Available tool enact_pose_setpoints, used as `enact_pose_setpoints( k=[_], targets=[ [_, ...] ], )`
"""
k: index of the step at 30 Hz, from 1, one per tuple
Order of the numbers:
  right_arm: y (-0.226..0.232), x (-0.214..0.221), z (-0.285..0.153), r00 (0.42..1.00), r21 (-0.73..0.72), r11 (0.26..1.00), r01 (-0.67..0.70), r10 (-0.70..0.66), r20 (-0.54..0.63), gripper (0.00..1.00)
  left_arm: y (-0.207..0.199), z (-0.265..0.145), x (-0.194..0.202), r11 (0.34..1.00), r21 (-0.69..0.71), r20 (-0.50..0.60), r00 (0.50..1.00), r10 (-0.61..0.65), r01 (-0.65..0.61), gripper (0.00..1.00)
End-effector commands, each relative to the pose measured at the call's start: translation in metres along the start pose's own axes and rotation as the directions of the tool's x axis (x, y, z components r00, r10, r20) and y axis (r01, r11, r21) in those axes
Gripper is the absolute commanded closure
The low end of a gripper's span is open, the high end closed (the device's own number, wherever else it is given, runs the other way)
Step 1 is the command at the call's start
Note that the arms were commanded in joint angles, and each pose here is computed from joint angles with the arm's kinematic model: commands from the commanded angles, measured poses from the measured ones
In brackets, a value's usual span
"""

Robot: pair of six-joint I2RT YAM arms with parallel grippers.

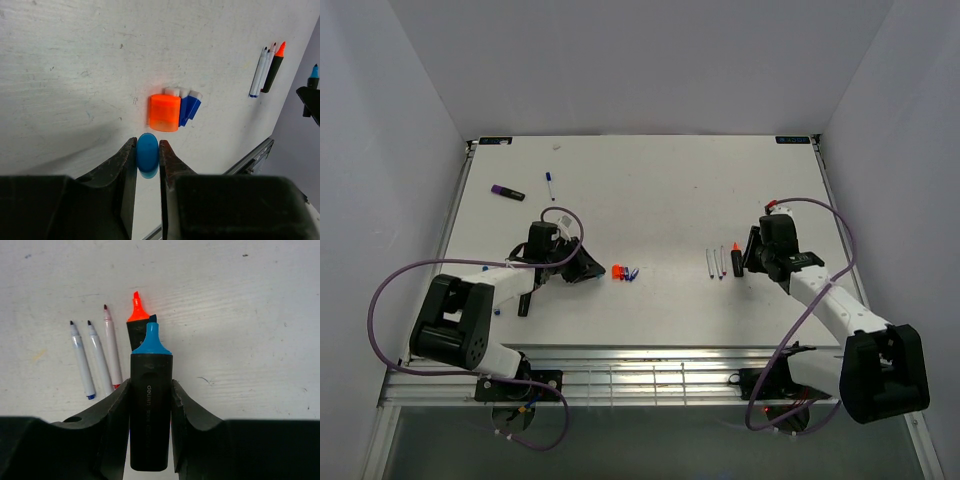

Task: Open the pen caps

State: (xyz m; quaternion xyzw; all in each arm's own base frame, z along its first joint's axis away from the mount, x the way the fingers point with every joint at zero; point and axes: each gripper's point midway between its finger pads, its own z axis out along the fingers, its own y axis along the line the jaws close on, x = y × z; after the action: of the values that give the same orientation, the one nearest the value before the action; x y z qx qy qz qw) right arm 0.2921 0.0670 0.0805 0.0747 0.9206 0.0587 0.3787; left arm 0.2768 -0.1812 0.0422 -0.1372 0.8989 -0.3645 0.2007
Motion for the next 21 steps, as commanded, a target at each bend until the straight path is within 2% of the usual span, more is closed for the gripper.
enact_pose_setpoints(
  k=[1,3,7,9,16,21],
  targets=[
    [-0.024,-0.002,0.006,1.000,0.107,0.994,0.015,-0.014,-0.012,0.92,-0.010,0.000,-0.006,0.998,0.053,0.021,0.999,0.027,-0.028,0.95],
    [-0.036,-0.003,0.011,1.000,0.139,0.990,0.005,-0.001,-0.023,0.92,-0.009,0.003,-0.005,0.998,0.058,0.014,1.000,0.026,-0.027,0.94],
    [-0.047,-0.004,0.022,0.999,0.176,0.984,0.007,0.001,-0.046,0.92,-0.007,0.008,-0.001,0.997,0.073,-0.004,1.000,0.019,-0.019,0.79],
    [-0.049,-0.002,0.027,0.998,0.186,0.982,0.007,0.004,-0.057,0.92,-0.002,0.012,0.001,0.998,0.063,-0.021,1.000,0.005,-0.004,0.77],
    [-0.042,0.001,0.045,0.996,0.155,0.988,0.012,0.002,-0.089,0.92,0.004,0.019,0.005,0.999,0.047,-0.043,0.999,-0.013,0.015,0.65],
    [-0.042,0.006,0.053,0.996,0.143,0.990,0.020,-0.007,-0.094,0.92,0.005,0.018,0.006,0.999,0.044,-0.043,0.999,-0.019,0.021,0.46]
  ],
)
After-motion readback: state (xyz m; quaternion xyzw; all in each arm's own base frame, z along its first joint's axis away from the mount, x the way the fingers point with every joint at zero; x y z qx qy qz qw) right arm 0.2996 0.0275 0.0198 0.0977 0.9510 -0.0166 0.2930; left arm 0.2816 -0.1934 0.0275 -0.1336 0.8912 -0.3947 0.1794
